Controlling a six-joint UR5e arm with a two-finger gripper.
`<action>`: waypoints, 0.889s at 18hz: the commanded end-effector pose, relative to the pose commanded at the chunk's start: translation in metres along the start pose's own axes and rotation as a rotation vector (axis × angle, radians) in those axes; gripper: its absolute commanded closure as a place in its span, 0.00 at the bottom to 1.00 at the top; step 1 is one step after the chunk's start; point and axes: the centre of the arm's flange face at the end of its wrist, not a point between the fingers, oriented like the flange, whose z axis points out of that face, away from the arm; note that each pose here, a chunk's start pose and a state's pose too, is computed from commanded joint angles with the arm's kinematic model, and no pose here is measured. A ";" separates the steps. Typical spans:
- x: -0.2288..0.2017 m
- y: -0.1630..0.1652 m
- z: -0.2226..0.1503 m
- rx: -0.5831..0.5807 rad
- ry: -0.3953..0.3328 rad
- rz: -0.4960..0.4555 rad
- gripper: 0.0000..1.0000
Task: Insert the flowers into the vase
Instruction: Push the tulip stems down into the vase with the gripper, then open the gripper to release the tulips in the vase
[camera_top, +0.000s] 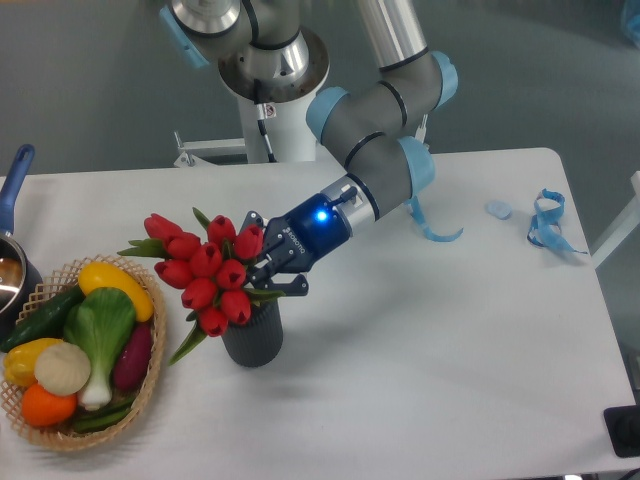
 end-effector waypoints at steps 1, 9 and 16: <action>0.000 -0.001 -0.001 0.000 -0.002 0.004 0.49; -0.001 -0.008 -0.003 -0.001 -0.006 0.023 0.02; 0.009 -0.045 -0.028 -0.199 -0.092 0.149 0.00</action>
